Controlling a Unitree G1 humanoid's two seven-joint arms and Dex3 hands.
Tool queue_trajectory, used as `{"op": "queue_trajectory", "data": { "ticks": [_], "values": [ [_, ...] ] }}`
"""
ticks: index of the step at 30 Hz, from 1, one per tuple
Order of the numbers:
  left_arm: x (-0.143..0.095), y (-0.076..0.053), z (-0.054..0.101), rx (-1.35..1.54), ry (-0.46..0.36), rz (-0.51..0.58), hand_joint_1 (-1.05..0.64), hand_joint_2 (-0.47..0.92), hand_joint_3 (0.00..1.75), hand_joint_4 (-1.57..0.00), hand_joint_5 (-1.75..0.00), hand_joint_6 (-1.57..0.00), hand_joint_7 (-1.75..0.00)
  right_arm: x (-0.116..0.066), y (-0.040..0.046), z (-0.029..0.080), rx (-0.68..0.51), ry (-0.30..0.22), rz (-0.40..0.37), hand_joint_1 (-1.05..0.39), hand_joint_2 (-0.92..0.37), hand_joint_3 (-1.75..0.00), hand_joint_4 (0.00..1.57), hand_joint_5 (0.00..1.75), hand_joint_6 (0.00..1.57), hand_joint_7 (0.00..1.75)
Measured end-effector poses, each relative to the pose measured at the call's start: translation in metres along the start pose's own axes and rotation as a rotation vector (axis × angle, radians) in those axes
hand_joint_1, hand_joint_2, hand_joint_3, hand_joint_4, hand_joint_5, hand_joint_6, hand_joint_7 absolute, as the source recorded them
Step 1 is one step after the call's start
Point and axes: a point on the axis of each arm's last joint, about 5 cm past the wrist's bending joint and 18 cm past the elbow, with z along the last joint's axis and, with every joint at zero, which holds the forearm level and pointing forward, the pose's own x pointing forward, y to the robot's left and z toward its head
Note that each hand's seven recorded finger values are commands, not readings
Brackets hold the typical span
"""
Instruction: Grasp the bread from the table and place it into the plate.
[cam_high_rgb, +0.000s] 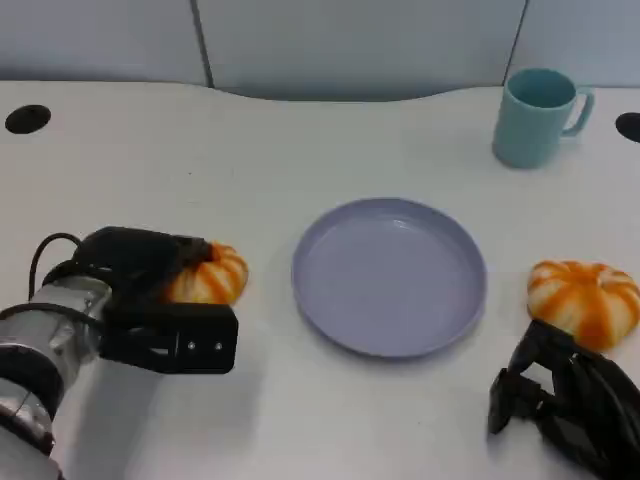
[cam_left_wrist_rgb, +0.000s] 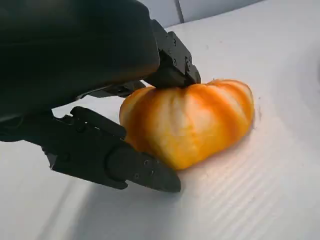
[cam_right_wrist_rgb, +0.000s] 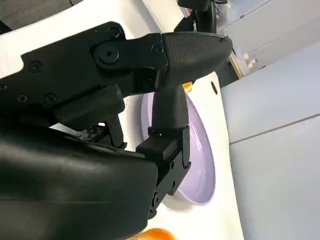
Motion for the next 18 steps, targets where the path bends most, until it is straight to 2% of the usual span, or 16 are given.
{"op": "queue_trajectory", "data": {
  "ticks": [1,3,4,5,6,7,8,9,10,11,15,18],
  "values": [
    [-0.001,-0.001,0.000,-0.007,-0.010,0.022,-0.20,0.90,0.12,-0.83,-0.49,-0.94,-0.08,0.000,0.0001,0.000,0.000,0.001,0.001,-0.57,-0.92,-0.36,0.66,1.75,0.52,1.63],
    [-0.003,-0.008,0.000,-0.020,-0.045,0.103,-0.20,0.91,0.20,-0.92,-0.66,-1.10,-0.10,-0.001,0.0004,0.000,-0.004,0.001,0.000,-0.56,-0.92,-0.36,0.66,1.75,0.51,1.63],
    [-0.005,-0.013,0.001,-0.021,-0.065,0.146,-0.20,0.92,0.24,-0.94,-0.86,-1.19,-0.13,-0.001,0.0005,0.000,-0.005,0.000,0.000,-0.57,-0.92,-0.36,0.66,1.75,0.51,1.63],
    [-0.008,-0.018,0.001,-0.022,-0.080,0.191,-0.20,0.92,0.25,-0.93,-0.94,-1.22,-0.14,-0.002,0.0006,0.000,-0.006,0.000,-0.001,-0.57,-0.92,-0.36,0.66,1.75,0.51,1.63],
    [-0.010,-0.023,0.000,-0.016,-0.092,0.225,-0.18,0.92,0.31,-0.89,-1.16,-1.22,-0.27,-0.002,0.0006,0.000,-0.006,0.000,-0.001,-0.57,-0.92,-0.36,0.66,1.75,0.50,1.63],
    [-0.011,-0.026,-0.001,-0.011,-0.093,0.255,-0.16,0.91,0.43,-0.82,-1.45,-1.05,-0.76,-0.002,0.0006,0.000,-0.006,0.000,-0.002,-0.56,-0.92,-0.36,0.66,1.75,0.50,1.64],
    [-0.012,-0.029,-0.001,-0.003,-0.091,0.278,-0.16,0.92,0.48,-0.80,-1.60,-0.89,-1.16,-0.002,0.0006,0.000,-0.007,0.000,-0.003,-0.56,-0.92,-0.36,0.66,1.75,0.50,1.64],
    [-0.013,-0.031,-0.002,0.002,-0.083,0.300,-0.17,0.92,0.51,-0.80,-1.67,-0.77,-1.44,-0.003,0.0007,0.000,-0.007,0.000,-0.005,-0.56,-0.92,-0.37,0.66,1.75,0.50,1.64],
    [-0.014,-0.033,-0.004,0.008,-0.072,0.318,-0.17,0.92,0.52,-0.81,-1.71,-0.69,-1.62,-0.003,0.0007,0.000,-0.007,-0.001,-0.008,-0.55,-0.92,-0.37,0.66,1.75,0.50,1.65],
    [-0.015,-0.035,-0.005,0.014,-0.059,0.331,-0.17,0.91,0.52,-0.81,-1.73,-0.66,-1.68,-0.004,0.0008,0.000,-0.007,-0.001,-0.010,-0.55,-0.92,-0.37,0.66,1.75,0.50,1.65],
    [-0.018,-0.042,-0.006,0.028,-0.027,0.378,-0.17,0.88,0.51,-0.78,-1.75,-0.59,-1.74,-0.005,0.0006,0.000,-0.007,0.000,-0.011,-0.57,-0.92,-0.38,0.66,1.75,0.49,1.68],
    [-0.018,-0.045,-0.004,0.039,-0.038,0.408,-0.16,0.87,0.51,-0.79,-1.75,-0.59,-1.75,-0.005,0.0006,0.000,-0.007,0.001,-0.010,-0.57,-0.92,-0.37,0.66,1.75,0.49,1.68]
  ]
}}
